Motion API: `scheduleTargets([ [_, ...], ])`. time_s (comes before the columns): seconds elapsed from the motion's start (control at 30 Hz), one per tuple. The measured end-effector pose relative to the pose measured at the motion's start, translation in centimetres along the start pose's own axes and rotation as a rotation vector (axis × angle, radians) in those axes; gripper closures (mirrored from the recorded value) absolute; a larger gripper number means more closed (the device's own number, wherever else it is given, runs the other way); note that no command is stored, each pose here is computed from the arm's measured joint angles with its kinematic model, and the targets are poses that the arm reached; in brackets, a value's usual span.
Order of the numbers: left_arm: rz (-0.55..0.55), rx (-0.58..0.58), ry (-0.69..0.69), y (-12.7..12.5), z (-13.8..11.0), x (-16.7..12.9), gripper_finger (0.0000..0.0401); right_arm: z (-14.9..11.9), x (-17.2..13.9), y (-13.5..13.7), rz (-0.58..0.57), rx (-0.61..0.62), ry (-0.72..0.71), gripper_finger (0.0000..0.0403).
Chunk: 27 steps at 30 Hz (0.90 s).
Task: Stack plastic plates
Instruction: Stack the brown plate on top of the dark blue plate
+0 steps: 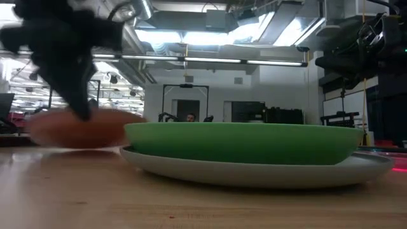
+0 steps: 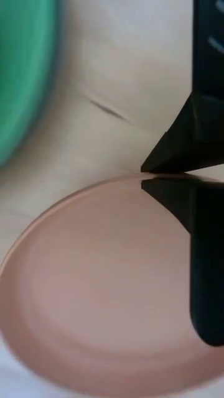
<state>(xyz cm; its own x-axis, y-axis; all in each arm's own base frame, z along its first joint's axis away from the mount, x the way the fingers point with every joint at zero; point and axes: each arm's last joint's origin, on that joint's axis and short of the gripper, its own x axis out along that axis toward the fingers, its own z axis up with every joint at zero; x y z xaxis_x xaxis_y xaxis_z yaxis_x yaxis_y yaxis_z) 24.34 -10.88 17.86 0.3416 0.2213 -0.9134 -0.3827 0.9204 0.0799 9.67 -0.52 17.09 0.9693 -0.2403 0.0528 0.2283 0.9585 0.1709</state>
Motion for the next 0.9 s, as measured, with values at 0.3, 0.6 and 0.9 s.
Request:
scheduleTargets([
  [0.3,-0.071,0.145,-0.228,-2.0,4.0,-3.4,0.0388,0.0,0.0,0.0,0.0,0.003,0.0,0.0398],
  [0.6,-0.214,0.241,-0.442,-3.2,7.1,-3.1,0.0388,0.0,0.0,0.0,0.001,0.003,0.001,0.0397],
  [0.9,-0.321,0.269,-0.504,-4.7,8.3,-1.2,0.0387,0.0,0.0,0.0,0.001,0.002,0.001,0.0398],
])
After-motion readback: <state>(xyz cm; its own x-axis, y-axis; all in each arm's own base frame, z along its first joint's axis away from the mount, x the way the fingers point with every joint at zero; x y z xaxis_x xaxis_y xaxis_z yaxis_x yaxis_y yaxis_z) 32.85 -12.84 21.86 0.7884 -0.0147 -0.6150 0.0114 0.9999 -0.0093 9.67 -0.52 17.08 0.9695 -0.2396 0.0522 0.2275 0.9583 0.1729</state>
